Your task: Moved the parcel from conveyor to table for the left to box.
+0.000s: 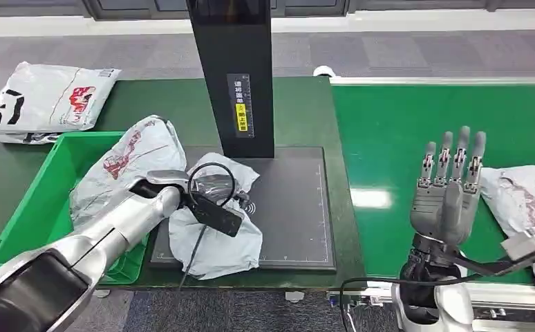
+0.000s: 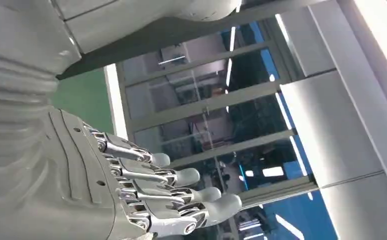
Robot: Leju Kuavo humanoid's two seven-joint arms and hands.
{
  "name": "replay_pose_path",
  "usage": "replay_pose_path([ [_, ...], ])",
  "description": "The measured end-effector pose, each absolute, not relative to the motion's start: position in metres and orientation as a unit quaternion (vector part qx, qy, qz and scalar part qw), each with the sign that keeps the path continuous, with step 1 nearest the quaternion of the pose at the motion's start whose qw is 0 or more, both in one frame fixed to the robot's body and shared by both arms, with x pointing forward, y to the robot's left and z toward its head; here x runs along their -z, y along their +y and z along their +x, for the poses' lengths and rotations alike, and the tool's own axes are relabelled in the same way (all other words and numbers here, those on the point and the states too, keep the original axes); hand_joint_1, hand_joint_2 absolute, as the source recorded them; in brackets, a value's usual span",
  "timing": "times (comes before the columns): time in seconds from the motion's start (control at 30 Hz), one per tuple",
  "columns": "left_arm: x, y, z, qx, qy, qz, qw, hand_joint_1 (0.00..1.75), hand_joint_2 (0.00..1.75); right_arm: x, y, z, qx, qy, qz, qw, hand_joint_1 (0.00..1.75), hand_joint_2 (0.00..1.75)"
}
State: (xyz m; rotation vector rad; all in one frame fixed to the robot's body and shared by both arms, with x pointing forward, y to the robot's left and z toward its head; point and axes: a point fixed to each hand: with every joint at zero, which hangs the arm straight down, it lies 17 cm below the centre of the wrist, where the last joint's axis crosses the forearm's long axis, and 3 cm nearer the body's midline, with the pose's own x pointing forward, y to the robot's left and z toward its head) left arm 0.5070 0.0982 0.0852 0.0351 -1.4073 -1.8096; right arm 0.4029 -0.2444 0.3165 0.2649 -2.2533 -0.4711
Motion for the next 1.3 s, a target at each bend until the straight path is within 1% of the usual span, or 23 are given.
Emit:
replay_pose_path([
  [0.2,-0.1,0.086,0.506,0.717,-0.576,0.012,0.393,1.75,1.75,-0.318,-0.247,0.401,0.189,-0.892,0.104,0.398,0.0,1.75],
  [0.23,-0.103,0.084,0.505,0.713,-0.582,0.006,0.391,1.75,1.75,-0.318,-0.247,0.401,0.189,-0.892,0.104,0.398,0.0,1.75],
  [0.3,-0.122,0.071,0.496,0.678,-0.623,-0.039,0.388,1.75,1.75,-0.319,-0.248,0.4,0.19,-0.892,0.103,0.397,0.0,1.75],
  [0.37,-0.158,0.055,0.482,0.611,-0.682,-0.109,0.387,1.75,1.75,-0.32,-0.249,0.399,0.192,-0.891,0.103,0.398,0.0,1.75],
  [0.47,-0.232,0.048,0.462,0.47,-0.77,-0.214,0.375,1.75,1.75,-0.321,-0.25,0.398,0.195,-0.889,0.105,0.402,0.0,1.75],
  [0.53,-0.294,0.064,0.454,0.346,-0.823,-0.271,0.361,1.75,1.75,-0.32,-0.252,0.399,0.2,-0.886,0.105,0.404,0.0,1.75],
  [0.57,-0.328,0.083,0.458,0.27,-0.849,-0.284,0.354,1.75,1.75,-0.319,-0.254,0.399,0.206,-0.885,0.103,0.406,0.0,1.75],
  [0.63,-0.368,0.123,0.47,0.159,-0.884,-0.266,0.35,1.75,1.75,-0.316,-0.258,0.398,0.215,-0.883,0.098,0.406,0.0,1.75],
  [0.7,-0.403,0.181,0.482,0.057,-0.925,-0.181,0.329,1.75,1.75,-0.313,-0.262,0.397,0.224,-0.881,0.09,0.406,0.0,1.75],
  [0.77,-0.422,0.23,0.485,-0.016,-0.948,-0.089,0.306,1.75,1.75,-0.309,-0.265,0.396,0.23,-0.879,0.084,0.409,0.0,1.75],
  [0.8,-0.429,0.257,0.484,-0.045,-0.957,-0.016,0.288,1.75,1.75,-0.308,-0.266,0.396,0.232,-0.879,0.082,0.409,0.0,1.75],
  [0.83,-0.437,0.288,0.477,-0.08,-0.959,0.082,0.259,1.75,1.75,-0.308,-0.267,0.396,0.236,-0.877,0.081,0.41,0.0,1.75],
  [0.87,-0.442,0.309,0.468,-0.108,-0.954,0.149,0.236,1.75,1.75,-0.308,-0.268,0.396,0.237,-0.877,0.079,0.409,0.0,1.75],
  [0.93,-0.449,0.335,0.454,-0.14,-0.942,0.222,0.207,1.75,1.75,-0.307,-0.269,0.396,0.239,-0.877,0.078,0.409,0.0,1.75],
  [1.03,-0.458,0.339,0.437,-0.117,-0.928,0.32,0.153,1.75,1.75,-0.308,-0.268,0.398,0.242,-0.876,0.081,0.409,0.0,1.75],
  [1.13,-0.469,0.318,0.433,0.009,-0.87,0.486,0.081,1.75,1.75,-0.307,-0.266,0.4,0.246,-0.874,0.08,0.412,0.0,1.75],
  [1.2,-0.462,0.314,0.446,0.081,-0.818,0.566,0.07,1.75,1.75,-0.306,-0.265,0.4,0.247,-0.873,0.079,0.413,0.0,1.75],
  [1.23,-0.458,0.317,0.449,0.094,-0.804,0.582,0.073,1.75,1.75,-0.306,-0.264,0.401,0.248,-0.872,0.079,0.414,0.0,1.75],
  [1.3,-0.453,0.337,0.449,0.064,-0.802,0.586,0.097,1.75,1.75,-0.305,-0.264,0.401,0.249,-0.872,0.079,0.415,0.0,1.75],
])
